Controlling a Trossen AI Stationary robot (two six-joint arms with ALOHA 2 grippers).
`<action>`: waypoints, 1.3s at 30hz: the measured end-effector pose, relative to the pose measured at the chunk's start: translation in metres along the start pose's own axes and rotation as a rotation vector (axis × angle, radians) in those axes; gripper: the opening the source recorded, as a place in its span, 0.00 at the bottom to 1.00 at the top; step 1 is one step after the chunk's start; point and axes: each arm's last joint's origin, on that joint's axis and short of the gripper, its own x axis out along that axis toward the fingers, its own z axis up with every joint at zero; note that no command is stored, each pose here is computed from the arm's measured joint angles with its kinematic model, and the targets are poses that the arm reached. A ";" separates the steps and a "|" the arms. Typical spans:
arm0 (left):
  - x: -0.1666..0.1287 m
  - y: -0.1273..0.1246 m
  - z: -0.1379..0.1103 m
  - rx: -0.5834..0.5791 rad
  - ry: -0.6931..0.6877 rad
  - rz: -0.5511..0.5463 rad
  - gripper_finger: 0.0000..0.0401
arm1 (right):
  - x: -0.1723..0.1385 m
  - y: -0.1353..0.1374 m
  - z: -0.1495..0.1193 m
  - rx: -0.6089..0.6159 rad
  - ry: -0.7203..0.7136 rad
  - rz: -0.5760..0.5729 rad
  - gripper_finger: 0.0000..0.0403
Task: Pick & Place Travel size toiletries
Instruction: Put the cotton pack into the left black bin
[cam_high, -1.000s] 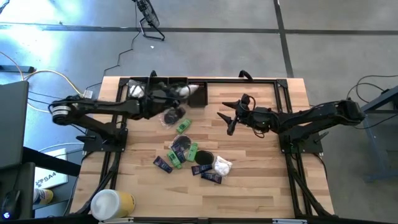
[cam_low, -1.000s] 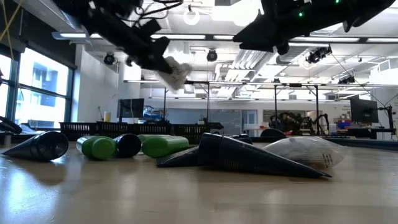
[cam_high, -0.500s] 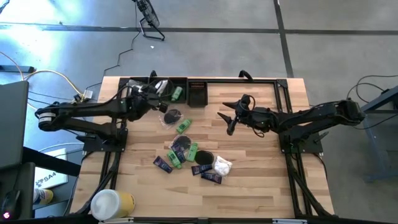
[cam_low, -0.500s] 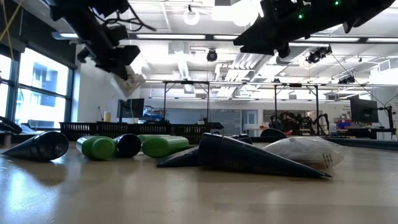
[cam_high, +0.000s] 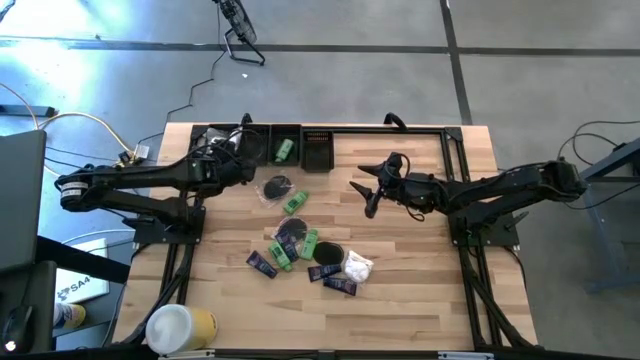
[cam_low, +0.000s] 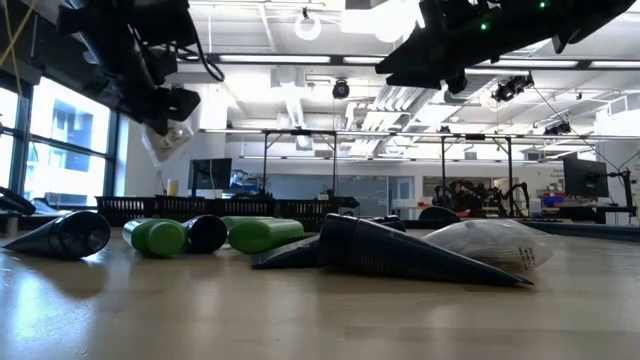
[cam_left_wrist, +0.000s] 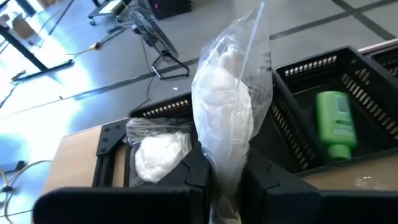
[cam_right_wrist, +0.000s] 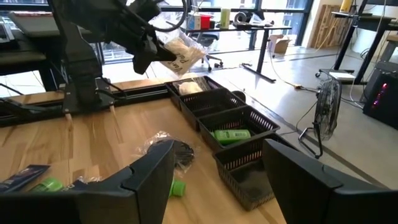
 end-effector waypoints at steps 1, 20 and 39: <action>0.001 0.000 -0.002 -0.004 0.002 0.004 0.10 | 0.000 0.000 0.000 0.000 0.000 0.000 0.58; 0.015 0.002 -0.033 -0.096 -0.089 0.095 0.10 | 0.000 0.000 0.000 0.000 0.000 0.000 0.58; 0.046 0.010 -0.025 -0.080 0.012 0.156 0.10 | 0.000 0.000 0.000 0.018 0.000 0.000 0.58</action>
